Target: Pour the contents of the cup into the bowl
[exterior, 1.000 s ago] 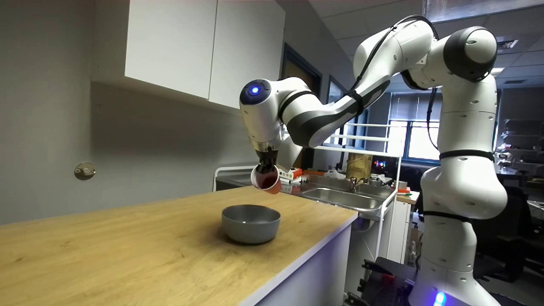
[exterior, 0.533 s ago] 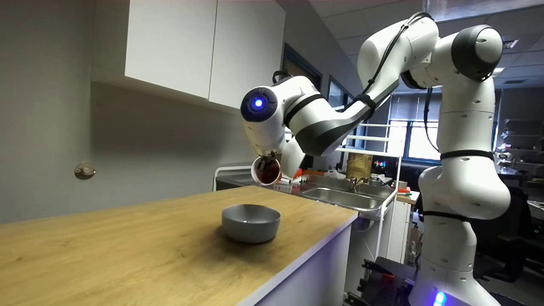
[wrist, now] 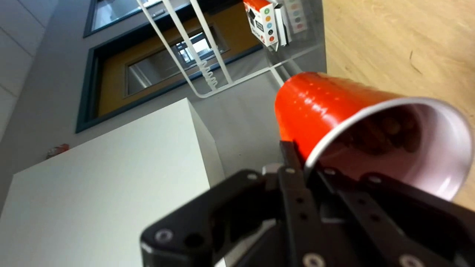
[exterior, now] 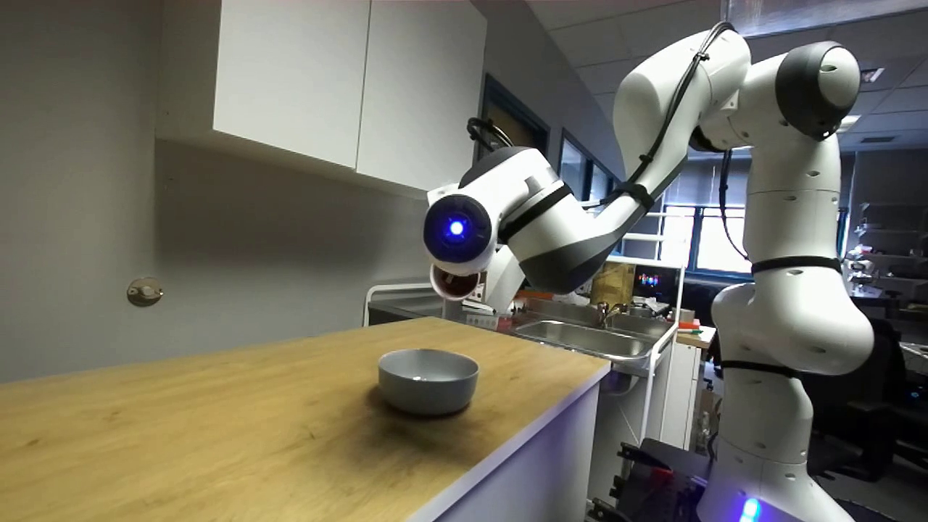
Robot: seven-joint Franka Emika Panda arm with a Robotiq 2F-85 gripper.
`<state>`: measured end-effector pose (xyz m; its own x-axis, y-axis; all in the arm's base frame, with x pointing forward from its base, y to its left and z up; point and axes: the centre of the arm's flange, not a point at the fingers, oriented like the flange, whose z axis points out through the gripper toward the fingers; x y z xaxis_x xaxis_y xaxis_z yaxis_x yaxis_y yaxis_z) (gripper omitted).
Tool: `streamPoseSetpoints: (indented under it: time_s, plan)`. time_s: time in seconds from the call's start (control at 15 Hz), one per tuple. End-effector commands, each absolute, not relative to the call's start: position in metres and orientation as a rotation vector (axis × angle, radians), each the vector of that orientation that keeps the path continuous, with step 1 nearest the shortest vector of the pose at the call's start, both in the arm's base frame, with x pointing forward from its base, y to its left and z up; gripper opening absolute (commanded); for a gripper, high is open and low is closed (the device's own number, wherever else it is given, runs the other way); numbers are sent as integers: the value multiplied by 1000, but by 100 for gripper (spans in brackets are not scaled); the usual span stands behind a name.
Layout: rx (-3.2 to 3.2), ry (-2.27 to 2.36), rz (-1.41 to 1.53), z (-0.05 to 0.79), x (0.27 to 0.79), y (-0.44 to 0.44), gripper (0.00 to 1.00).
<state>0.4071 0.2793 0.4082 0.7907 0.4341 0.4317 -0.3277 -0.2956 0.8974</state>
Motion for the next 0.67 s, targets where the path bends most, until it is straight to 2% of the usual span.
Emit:
streamPoseSetpoints:
  time_s: [0.0,0.53,0.6]
  plan:
    - [1627,64,808,402,400,285,5]
    - [1479,80,882,397,394,295,5]
    - [1444,106,893,387,390,319,5]
